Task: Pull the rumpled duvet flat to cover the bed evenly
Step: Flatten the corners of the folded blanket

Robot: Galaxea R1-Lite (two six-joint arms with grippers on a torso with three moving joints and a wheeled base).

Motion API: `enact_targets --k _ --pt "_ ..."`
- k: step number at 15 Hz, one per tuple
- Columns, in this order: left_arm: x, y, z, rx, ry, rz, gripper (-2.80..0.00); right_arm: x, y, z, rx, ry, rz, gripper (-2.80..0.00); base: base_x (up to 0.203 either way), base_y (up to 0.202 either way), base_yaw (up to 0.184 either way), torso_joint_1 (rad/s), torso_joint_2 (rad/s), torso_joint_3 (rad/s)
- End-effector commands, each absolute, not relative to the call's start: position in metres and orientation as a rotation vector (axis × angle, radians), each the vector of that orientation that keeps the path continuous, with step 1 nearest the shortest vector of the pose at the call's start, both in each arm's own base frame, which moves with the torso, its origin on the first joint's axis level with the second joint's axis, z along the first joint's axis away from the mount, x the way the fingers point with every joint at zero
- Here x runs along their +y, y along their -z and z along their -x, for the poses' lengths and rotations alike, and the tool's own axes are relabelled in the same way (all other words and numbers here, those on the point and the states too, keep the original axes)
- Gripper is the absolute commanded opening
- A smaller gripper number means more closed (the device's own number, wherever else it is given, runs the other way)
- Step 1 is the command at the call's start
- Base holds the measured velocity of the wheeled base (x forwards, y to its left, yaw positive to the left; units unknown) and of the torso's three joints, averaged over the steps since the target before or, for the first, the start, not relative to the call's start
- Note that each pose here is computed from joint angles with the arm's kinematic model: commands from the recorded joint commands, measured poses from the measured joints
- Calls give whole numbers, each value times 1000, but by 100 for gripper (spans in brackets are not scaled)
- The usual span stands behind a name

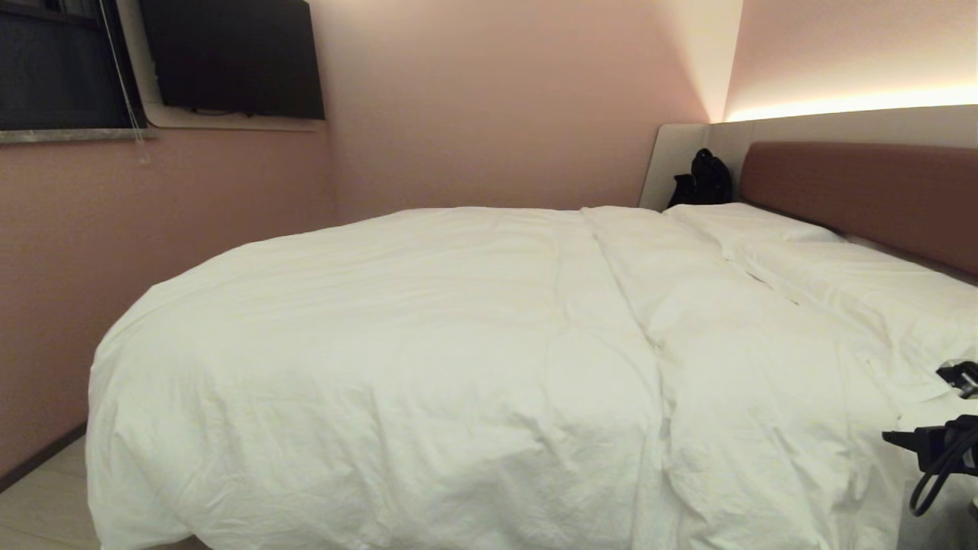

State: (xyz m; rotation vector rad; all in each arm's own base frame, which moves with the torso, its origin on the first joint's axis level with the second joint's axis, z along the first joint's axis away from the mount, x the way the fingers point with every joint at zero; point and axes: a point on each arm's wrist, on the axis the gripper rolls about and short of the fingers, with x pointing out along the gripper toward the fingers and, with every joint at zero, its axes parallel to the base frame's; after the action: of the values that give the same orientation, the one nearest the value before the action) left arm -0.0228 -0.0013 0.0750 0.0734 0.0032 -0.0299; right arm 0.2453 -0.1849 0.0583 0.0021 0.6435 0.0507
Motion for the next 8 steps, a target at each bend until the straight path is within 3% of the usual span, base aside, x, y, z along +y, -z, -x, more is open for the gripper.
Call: enact_targets --k 1,8 --pt "-1 -75 23 5 29 -73 -280 -186 -62 -245 646 -11 -19 0 0 0 0 0 0 0" --pt "-1 -75 23 5 29 -73 -280 -193 -63 -251 686 112 16 0 0 0 0 0 0 0"
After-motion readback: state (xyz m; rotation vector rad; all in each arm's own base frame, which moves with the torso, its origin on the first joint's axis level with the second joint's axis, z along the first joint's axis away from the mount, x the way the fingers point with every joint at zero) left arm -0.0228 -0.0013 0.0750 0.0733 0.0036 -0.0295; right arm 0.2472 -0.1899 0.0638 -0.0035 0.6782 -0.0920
